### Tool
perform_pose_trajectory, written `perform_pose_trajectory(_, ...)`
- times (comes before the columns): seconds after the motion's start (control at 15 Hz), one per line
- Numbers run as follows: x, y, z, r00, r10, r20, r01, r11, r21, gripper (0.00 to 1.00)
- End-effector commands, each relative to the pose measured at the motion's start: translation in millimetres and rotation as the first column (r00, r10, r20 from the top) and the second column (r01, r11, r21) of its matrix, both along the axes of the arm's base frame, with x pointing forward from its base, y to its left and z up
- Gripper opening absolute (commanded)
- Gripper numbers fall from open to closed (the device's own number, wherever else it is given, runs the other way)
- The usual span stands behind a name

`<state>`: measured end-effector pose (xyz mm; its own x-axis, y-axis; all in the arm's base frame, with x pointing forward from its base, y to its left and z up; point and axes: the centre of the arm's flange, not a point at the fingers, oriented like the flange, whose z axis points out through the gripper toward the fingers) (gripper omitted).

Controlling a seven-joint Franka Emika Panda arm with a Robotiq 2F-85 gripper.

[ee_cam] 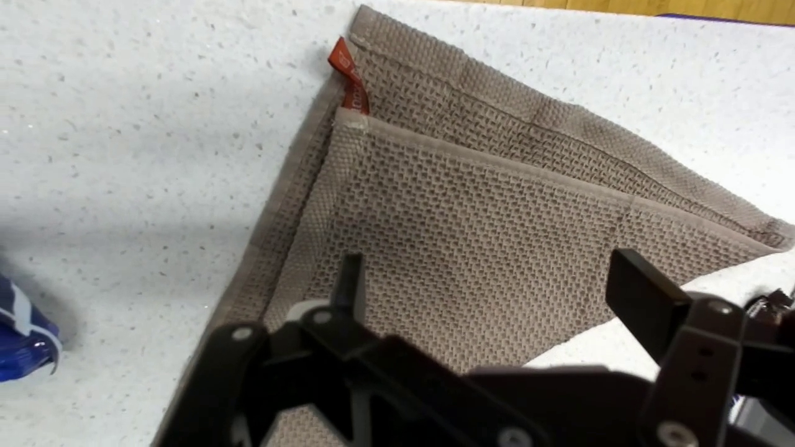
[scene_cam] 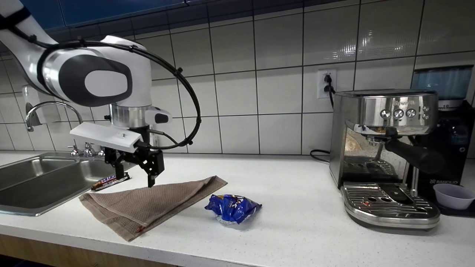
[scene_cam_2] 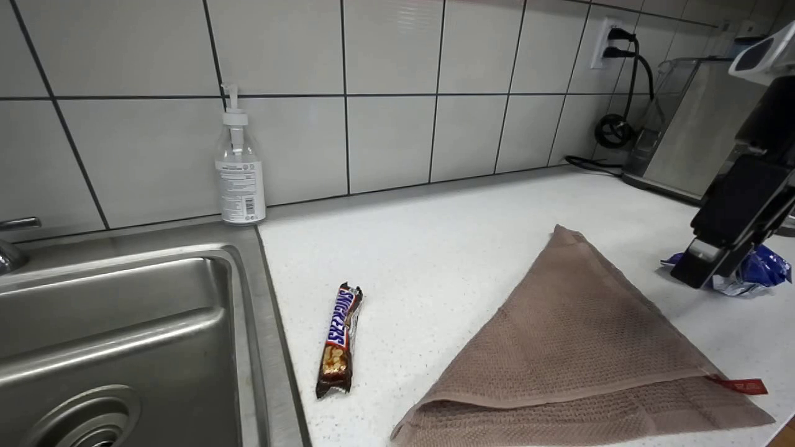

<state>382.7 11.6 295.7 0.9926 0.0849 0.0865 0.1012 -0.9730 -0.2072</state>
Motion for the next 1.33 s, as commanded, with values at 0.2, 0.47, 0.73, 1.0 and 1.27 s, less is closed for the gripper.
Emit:
perform_pose_trajectory(0.2, -38.5, 2.7, 21.6, 1.0, 0.005, 0.003, -0.005, 1.0, -0.005, 1.0)
perform_pose_trajectory(0.47, -27.9, 5.8, 27.9, 1.0, 0.005, 0.006, -0.005, 1.0, -0.013, 1.0)
perform_pose_trajectory(0.73, -3.2, 2.1, 21.0, 1.0, 0.012, 0.012, -0.012, 1.0, -0.007, 1.0)
perform_pose_trajectory(1.0, -3.3, 2.1, 21.0, 1.0, 0.012, 0.011, -0.012, 1.0, -0.007, 1.0)
perform_pose_trajectory(1.27, 13.1, 9.5, 16.4, 1.0, -0.008, 0.018, 0.008, 1.0, -0.007, 1.0)
